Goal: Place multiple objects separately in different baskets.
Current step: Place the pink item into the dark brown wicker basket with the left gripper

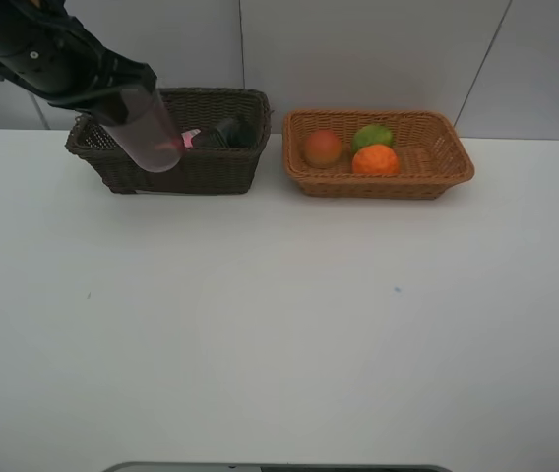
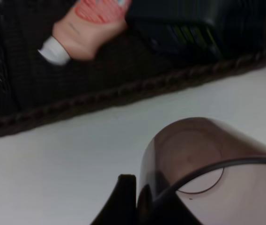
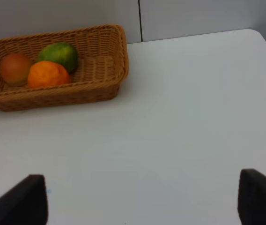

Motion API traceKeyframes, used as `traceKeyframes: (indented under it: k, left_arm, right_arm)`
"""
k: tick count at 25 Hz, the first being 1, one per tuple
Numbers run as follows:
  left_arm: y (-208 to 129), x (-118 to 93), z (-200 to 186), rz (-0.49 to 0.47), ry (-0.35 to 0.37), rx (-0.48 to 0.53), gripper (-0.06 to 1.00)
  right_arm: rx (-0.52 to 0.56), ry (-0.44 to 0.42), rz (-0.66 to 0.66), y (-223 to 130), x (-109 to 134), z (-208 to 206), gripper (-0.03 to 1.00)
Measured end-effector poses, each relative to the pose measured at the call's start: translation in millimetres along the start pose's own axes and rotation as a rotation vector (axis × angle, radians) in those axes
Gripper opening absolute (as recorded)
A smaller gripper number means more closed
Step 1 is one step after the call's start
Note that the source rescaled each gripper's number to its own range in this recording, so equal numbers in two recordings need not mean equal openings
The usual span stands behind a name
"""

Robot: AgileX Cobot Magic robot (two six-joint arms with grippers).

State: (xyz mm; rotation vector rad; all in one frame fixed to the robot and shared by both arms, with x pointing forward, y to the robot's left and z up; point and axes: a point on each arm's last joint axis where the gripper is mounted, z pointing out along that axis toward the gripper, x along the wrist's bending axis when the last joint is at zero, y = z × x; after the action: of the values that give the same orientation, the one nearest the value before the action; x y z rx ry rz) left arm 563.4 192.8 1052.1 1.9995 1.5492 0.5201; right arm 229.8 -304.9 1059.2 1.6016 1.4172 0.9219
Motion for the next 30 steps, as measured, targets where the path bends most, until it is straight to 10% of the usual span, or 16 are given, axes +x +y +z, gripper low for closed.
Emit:
traceKeyframes:
  k: [12, 30]
  left_arm:
    - [40.1, 63.5, 3.9, -0.118, 0.106, -0.288, 0.00]
    - [9.4, 87.0, 110.6, 0.041, 0.146, -0.175, 0.00]
  right_arm:
    - [0.000, 0.000, 0.000, 0.0, 0.0, 0.0, 0.83]
    - [0.000, 0.000, 0.000, 0.0, 0.0, 0.0, 0.83]
